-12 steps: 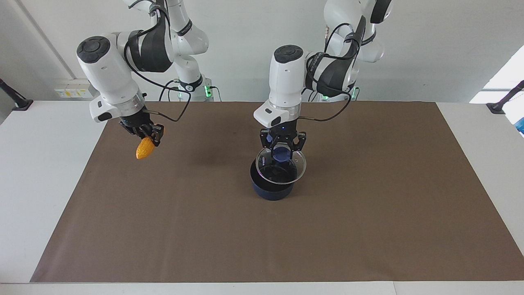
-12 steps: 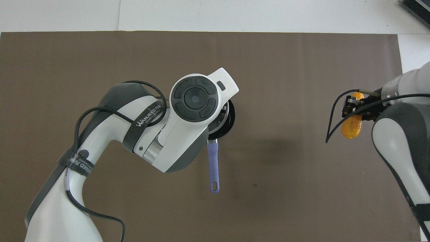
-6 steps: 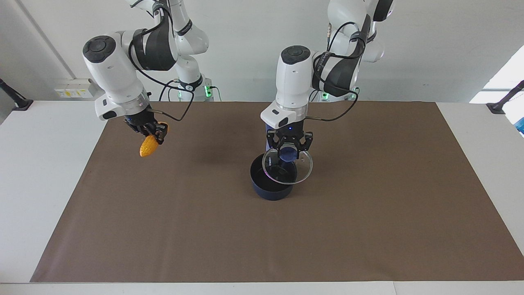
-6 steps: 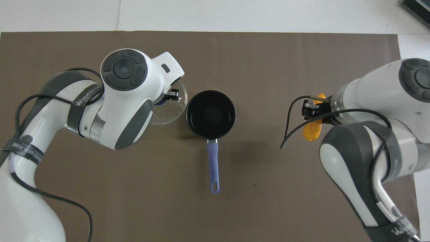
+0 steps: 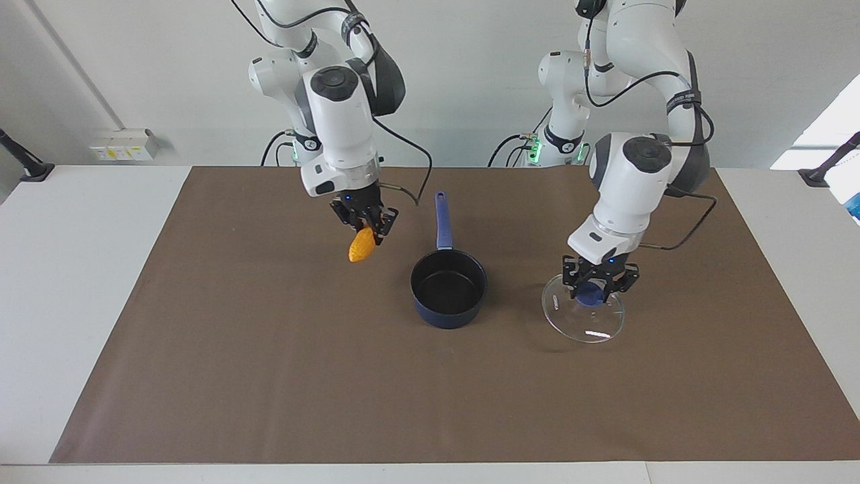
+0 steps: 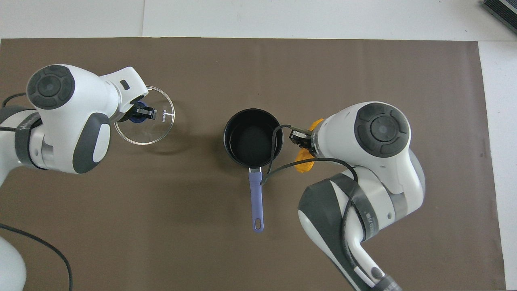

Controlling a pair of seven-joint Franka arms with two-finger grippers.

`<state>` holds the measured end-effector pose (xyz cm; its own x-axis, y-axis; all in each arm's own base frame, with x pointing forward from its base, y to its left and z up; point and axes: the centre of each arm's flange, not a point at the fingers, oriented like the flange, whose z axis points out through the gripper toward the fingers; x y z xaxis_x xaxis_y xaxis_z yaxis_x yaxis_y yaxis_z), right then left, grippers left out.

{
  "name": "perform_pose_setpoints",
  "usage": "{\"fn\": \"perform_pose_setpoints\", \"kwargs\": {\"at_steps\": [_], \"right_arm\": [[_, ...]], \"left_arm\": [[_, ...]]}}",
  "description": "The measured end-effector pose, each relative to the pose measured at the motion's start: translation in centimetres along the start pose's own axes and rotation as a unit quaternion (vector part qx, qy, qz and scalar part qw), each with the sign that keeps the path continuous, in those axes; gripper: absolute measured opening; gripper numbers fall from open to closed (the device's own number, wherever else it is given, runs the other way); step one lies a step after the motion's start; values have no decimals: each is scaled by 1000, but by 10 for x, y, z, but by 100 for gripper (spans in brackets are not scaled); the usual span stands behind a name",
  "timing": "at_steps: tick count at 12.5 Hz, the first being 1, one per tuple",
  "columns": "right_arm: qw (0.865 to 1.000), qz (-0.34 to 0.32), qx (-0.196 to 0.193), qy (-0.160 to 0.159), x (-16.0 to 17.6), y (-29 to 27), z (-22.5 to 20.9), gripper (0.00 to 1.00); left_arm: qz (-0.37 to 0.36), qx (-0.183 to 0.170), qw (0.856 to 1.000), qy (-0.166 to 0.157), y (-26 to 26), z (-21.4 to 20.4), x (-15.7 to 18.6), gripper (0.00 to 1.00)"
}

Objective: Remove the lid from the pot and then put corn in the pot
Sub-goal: 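Lift the lid aside with the left gripper while the right gripper carries corn, then lower the corn into the pot and open the right gripper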

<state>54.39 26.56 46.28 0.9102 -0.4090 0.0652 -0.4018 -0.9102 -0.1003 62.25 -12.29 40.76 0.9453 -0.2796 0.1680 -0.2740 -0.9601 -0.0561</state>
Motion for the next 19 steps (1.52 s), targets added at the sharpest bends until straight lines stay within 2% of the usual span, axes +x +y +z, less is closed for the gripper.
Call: {"fn": "perform_pose_setpoints", "kwargs": {"at_steps": [3, 6, 9, 14, 19], "right_arm": [[998, 15, 58, -14, -22, -51, 28, 38], [996, 19, 85, -2, -16, -77, 44, 38], [996, 9, 85, -4, -15, -106, 75, 38], [996, 7, 84, -2, -11, -109, 99, 38], [997, -17, 68, -12, -19, -106, 122, 38]], "left_arm": [[4, 3, 1000, -5, -58, 11, -14, 61], [14, -10, 1000, 7, -102, 25, -21, 61], [24, -22, 999, 15, -137, 46, -28, 61], [27, -24, 999, 14, -139, 59, -17, 61], [27, -28, 999, 3, -139, 70, -18, 61]]}}
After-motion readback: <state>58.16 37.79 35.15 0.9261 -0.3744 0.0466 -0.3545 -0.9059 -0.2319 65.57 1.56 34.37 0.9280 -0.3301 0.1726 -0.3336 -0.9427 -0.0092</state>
